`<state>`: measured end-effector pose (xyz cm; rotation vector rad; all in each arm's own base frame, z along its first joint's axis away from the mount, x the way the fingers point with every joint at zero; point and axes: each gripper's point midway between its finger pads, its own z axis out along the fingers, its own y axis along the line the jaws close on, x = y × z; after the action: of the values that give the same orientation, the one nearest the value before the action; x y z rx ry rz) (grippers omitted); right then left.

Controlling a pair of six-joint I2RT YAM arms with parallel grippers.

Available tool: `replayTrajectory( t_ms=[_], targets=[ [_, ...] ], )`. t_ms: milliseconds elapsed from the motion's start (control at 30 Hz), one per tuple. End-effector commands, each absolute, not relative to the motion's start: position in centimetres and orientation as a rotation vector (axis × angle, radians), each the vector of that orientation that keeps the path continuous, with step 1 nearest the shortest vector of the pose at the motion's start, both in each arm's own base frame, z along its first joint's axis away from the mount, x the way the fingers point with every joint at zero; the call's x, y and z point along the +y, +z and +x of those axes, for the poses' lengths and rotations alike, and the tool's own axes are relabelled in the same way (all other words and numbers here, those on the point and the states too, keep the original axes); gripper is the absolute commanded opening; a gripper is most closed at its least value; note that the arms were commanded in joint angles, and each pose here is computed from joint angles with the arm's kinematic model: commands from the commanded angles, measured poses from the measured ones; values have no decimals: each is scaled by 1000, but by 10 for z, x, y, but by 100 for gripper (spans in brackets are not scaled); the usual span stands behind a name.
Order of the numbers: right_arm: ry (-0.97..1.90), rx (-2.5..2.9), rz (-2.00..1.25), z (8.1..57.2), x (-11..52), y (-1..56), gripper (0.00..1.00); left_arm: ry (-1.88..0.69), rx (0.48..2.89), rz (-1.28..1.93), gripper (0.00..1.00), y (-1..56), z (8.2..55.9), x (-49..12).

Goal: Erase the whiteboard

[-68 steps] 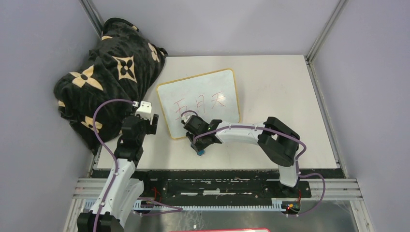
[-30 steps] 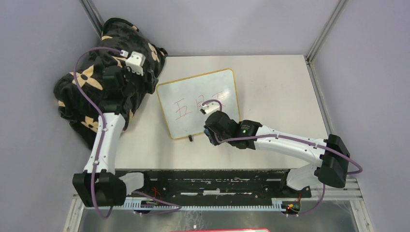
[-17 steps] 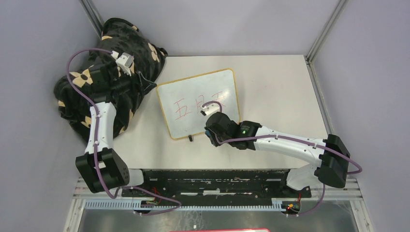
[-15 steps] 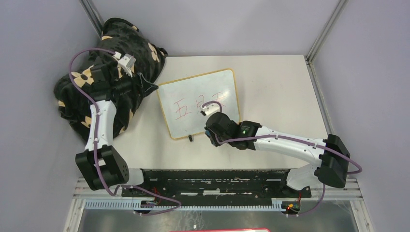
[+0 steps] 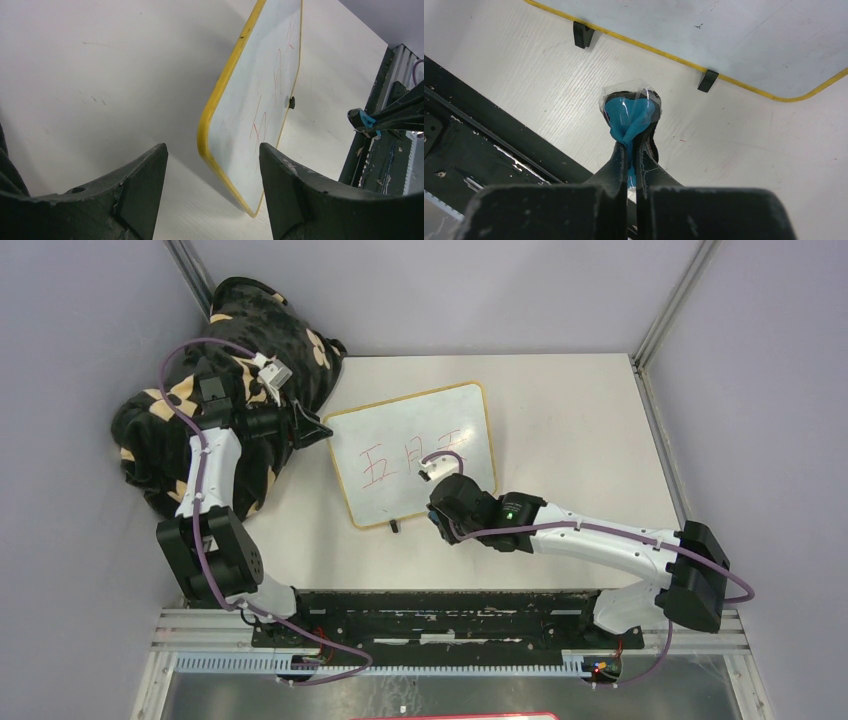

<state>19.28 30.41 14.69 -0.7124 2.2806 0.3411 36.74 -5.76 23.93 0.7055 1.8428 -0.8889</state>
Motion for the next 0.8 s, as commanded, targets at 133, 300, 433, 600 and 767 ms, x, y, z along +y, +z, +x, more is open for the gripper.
replayTrajectory(
  t_ms=[133, 300, 433, 600, 767],
  targets=[
    [357, 2228, -689, 196, 304, 162, 1, -948, 1735, 794, 72, 253, 372, -62],
    [343, 2229, -686, 198, 303, 161, 1, -1022, 1719, 802, 71, 252, 371, -66],
    [332, 2232, -688, 198, 302, 160, 1, -1051, 1722, 794, 71, 250, 373, -67],
    [340, 2229, -683, 198, 303, 160, 1, -1071, 1736, 790, 70, 243, 374, -69],
    [338, 2234, -687, 199, 304, 158, 1, -1080, 1739, 818, 68, 239, 373, -77]
  ],
)
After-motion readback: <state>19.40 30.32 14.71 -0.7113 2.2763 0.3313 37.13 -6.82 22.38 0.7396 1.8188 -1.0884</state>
